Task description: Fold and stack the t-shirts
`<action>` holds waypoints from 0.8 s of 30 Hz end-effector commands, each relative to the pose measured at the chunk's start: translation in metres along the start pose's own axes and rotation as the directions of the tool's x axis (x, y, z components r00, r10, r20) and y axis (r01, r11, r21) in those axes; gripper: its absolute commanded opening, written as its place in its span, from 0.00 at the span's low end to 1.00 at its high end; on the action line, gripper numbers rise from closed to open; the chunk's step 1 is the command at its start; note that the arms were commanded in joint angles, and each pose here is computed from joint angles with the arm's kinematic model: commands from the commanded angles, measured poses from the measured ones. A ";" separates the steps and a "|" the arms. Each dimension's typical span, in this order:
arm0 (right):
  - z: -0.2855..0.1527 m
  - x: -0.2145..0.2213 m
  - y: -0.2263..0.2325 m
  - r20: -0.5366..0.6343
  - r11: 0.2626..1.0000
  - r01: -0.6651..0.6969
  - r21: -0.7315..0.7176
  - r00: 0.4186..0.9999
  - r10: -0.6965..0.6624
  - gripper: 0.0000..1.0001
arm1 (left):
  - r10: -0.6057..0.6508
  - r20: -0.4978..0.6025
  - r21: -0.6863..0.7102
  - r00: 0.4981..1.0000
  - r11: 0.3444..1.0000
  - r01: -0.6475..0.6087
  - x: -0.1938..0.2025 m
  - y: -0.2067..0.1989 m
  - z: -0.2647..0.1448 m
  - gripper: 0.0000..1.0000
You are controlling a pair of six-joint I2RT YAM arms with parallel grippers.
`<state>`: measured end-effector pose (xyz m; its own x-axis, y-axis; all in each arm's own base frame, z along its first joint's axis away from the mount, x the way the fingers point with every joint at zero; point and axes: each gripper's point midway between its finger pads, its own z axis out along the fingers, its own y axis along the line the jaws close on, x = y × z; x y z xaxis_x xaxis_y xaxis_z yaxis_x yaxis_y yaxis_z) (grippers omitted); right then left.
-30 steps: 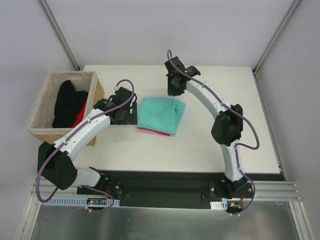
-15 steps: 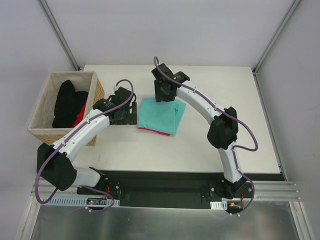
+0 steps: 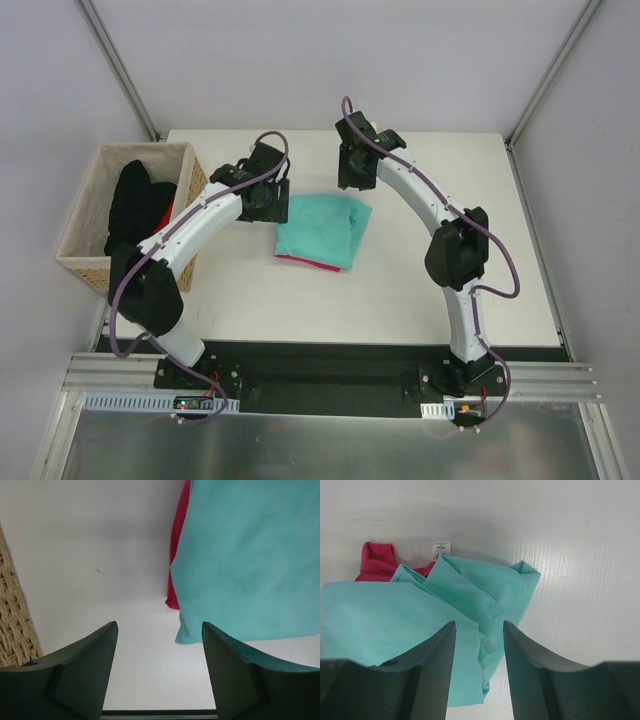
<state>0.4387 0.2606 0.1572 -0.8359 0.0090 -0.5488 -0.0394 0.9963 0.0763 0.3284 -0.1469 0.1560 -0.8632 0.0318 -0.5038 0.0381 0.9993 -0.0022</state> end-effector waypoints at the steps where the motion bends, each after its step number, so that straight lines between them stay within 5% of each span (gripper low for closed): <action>1: -0.028 -0.017 -0.004 0.051 1.000 -0.004 -0.012 0.999 0.004 0.46 | 0.042 0.030 0.070 0.999 0.997 -0.044 -0.033 -0.016 0.004 0.57; 24: -0.013 -0.008 -0.004 -0.002 0.998 -0.049 -0.026 0.999 0.049 0.47 | -0.006 -0.051 0.211 0.999 0.977 0.016 -0.082 -0.021 0.064 0.57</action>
<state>0.4413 0.2539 0.1565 -0.8412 0.0332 -0.5396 -0.0166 0.9961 0.0872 0.4259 -0.1592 0.1261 -0.8975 0.0202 -0.4406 0.0908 0.9860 -0.1398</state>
